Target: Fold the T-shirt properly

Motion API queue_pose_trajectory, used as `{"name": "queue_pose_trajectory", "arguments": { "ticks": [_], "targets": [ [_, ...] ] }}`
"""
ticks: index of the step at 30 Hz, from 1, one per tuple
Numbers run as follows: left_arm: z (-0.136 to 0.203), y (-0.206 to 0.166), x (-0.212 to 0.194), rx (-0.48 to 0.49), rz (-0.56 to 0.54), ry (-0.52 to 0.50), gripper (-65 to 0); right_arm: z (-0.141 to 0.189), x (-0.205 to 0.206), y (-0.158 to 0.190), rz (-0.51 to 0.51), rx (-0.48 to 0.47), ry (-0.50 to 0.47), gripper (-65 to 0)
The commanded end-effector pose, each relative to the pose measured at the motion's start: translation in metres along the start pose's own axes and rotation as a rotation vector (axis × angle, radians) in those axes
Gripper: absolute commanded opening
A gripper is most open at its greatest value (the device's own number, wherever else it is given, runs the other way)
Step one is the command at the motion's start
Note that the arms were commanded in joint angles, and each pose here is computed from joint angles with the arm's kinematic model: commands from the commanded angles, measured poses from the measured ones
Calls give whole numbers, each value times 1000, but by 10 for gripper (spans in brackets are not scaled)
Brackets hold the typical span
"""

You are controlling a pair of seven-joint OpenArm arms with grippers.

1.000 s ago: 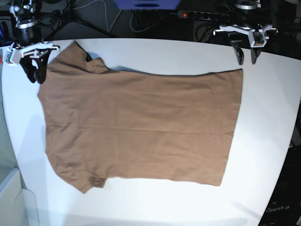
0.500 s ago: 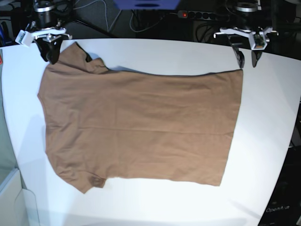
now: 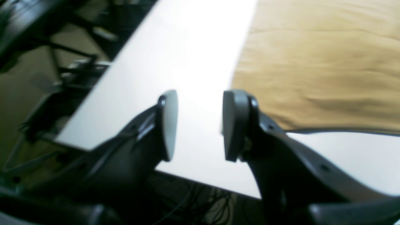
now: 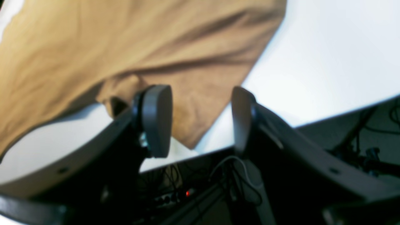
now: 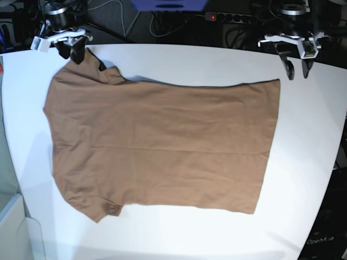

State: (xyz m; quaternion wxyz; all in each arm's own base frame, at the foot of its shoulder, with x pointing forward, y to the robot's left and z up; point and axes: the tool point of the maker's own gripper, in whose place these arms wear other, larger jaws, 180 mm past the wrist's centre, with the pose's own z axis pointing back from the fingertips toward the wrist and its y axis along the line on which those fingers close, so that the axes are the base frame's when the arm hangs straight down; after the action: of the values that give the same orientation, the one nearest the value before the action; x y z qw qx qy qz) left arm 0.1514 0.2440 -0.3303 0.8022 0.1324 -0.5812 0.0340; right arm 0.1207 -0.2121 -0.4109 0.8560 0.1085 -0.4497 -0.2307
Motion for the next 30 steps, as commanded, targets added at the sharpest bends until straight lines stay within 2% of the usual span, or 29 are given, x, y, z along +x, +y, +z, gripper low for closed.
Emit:
{"name": "queue_pose_trajectory", "arguments": {
  "ticks": [1, 10, 13, 28, 30],
  "targets": [
    [2, 4, 8, 8, -10, -29, -419, 3, 8, 1, 6, 12, -24, -341],
    [2, 4, 8, 8, -10, -29, -419, 2, -6, 3, 2, 15, 47, -347],
    [2, 4, 8, 8, -10, -29, -419, -1, -11, 13, 2, 47, 61, -347],
    [2, 4, 8, 8, -10, -31, -419, -9, -14, 27, -6, 85, 65, -351],
    [2, 4, 8, 8, -10, -31, -419, -11, -11, 29, -5, 89, 58, -386]
  ]
}}
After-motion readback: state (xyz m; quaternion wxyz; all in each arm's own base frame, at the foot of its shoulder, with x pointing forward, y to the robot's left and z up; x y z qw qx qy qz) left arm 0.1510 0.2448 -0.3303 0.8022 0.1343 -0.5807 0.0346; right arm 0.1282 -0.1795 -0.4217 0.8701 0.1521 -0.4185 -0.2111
